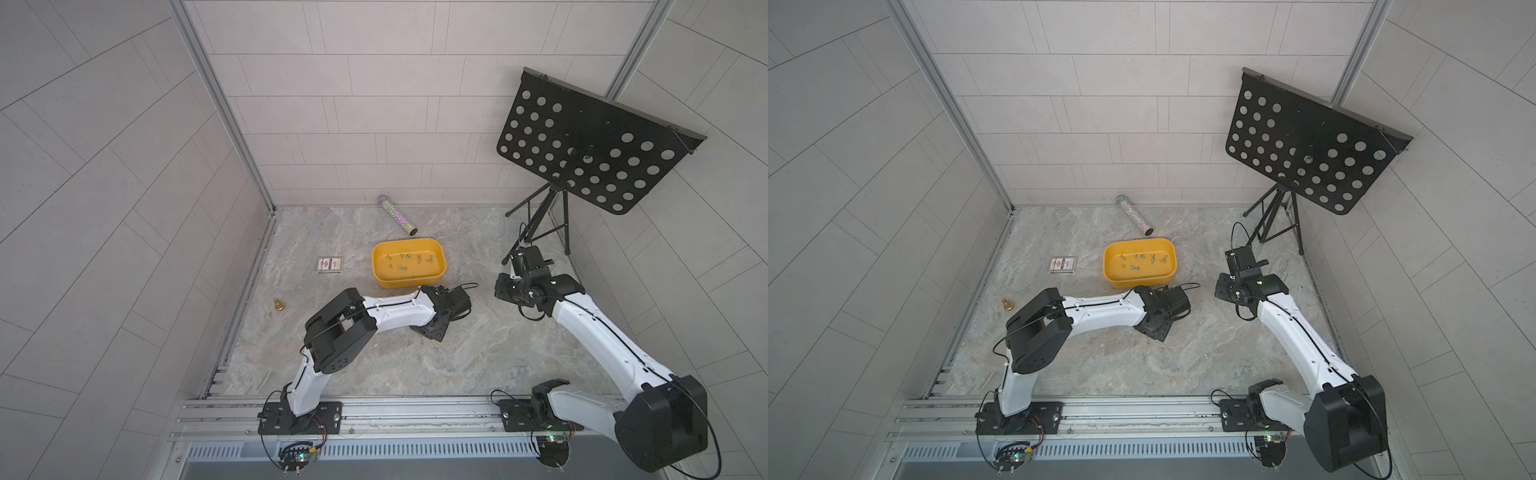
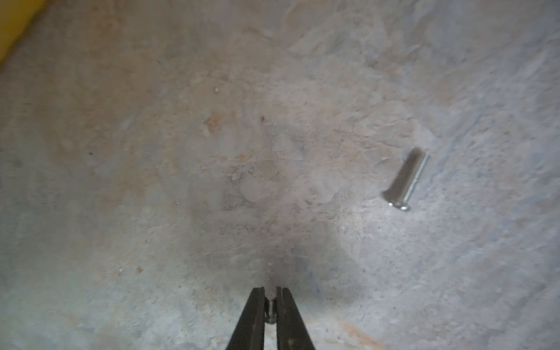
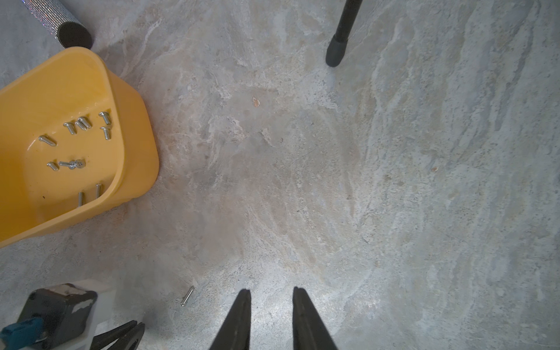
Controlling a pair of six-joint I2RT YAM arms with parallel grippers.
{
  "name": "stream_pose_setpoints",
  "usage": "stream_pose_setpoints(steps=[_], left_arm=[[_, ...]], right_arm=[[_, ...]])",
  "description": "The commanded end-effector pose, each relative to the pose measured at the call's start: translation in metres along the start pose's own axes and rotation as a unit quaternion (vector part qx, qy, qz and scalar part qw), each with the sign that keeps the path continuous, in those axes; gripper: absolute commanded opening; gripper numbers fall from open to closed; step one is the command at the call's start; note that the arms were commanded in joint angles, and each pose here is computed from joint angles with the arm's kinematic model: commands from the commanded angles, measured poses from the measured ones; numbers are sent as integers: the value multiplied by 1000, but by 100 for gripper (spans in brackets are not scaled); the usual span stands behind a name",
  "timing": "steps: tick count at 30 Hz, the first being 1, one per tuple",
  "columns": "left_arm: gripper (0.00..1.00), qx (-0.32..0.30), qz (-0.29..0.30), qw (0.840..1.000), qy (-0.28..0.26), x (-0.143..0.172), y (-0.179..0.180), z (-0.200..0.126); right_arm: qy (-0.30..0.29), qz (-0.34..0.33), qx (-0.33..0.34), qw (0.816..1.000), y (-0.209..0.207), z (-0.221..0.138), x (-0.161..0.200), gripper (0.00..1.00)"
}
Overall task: Put the screws on the desktop into the storage box
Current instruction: Pick up the screw from the center of the board, then place the screw in the storage box.
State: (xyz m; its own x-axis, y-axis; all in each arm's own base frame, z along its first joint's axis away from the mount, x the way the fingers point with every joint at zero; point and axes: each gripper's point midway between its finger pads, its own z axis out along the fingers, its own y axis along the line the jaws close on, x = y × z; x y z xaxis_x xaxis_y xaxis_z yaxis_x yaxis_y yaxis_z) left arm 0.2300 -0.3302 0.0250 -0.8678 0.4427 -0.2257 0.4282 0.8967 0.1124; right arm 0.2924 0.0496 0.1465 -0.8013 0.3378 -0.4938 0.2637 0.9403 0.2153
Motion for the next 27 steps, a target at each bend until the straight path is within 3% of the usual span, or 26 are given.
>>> stream_pose_setpoints(steps=[1, 9, 18, 27], left_arm=[[15, -19, 4, 1000, -14, 1, 16, -23], [15, -48, -1, 998, -50, -6, 46, -71], [15, -35, -31, 994, -99, -32, 84, -127], [15, -28, -62, 991, -116, -67, 117, -141]], right_arm=[[0, -2, 3, 1000, -4, -2, 3, 28], [1, -1, -2, 1000, -2, -3, 3, 28], [1, 2, -9, 1000, 0, -5, 3, 28], [8, 5, -25, 1000, 6, -5, 6, 28]])
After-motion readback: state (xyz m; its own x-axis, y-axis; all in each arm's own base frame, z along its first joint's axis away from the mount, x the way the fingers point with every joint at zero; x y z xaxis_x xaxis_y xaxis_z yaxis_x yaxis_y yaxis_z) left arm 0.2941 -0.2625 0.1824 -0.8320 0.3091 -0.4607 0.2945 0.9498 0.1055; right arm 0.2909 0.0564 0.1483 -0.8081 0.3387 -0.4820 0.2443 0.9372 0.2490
